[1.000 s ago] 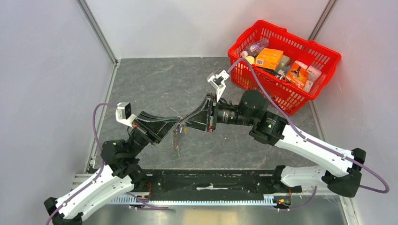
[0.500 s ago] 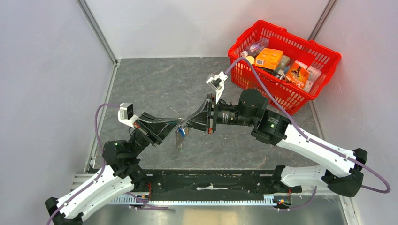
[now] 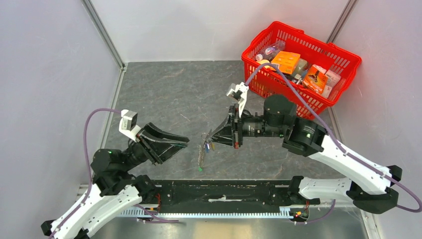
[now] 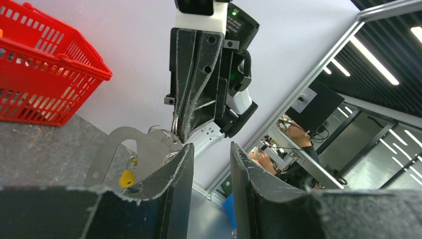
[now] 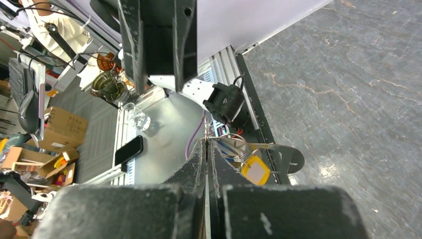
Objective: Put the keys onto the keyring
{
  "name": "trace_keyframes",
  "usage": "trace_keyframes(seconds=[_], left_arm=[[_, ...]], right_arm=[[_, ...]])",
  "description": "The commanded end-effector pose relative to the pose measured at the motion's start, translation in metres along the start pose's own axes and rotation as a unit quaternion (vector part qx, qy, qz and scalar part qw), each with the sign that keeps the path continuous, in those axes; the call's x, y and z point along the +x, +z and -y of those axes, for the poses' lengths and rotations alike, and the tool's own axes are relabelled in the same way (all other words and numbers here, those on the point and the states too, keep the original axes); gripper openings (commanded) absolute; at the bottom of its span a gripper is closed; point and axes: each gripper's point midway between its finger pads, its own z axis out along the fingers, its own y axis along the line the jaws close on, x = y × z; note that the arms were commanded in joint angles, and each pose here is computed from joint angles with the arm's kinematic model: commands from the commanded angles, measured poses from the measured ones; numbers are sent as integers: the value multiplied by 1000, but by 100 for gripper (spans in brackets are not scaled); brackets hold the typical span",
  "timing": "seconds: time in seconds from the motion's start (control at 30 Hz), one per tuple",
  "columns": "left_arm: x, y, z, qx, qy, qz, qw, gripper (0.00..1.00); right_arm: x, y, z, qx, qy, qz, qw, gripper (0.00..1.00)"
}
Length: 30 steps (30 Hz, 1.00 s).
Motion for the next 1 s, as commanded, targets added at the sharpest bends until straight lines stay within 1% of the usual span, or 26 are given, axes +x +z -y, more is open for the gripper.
trace_keyframes(seconds=[0.0, 0.17, 0.4, 0.7, 0.97], left_arm=[[11, -8, 14, 4, 36, -65, 997, 40], [20, 3, 11, 1, 29, -109, 994, 40], [35, 17, 4, 2, 11, -169, 986, 40], [44, 20, 6, 17, 6, -203, 979, 40], [54, 17, -2, 7, -6, -224, 974, 40]], right_arm=[[-9, -30, -22, -16, -43, -5, 999, 0], [12, -37, -28, -36, -48, -70, 996, 0], [29, -44, -36, -64, -47, -126, 989, 0], [41, -41, -30, -66, -48, -168, 983, 0], [43, -26, -25, -69, -42, -184, 980, 0]])
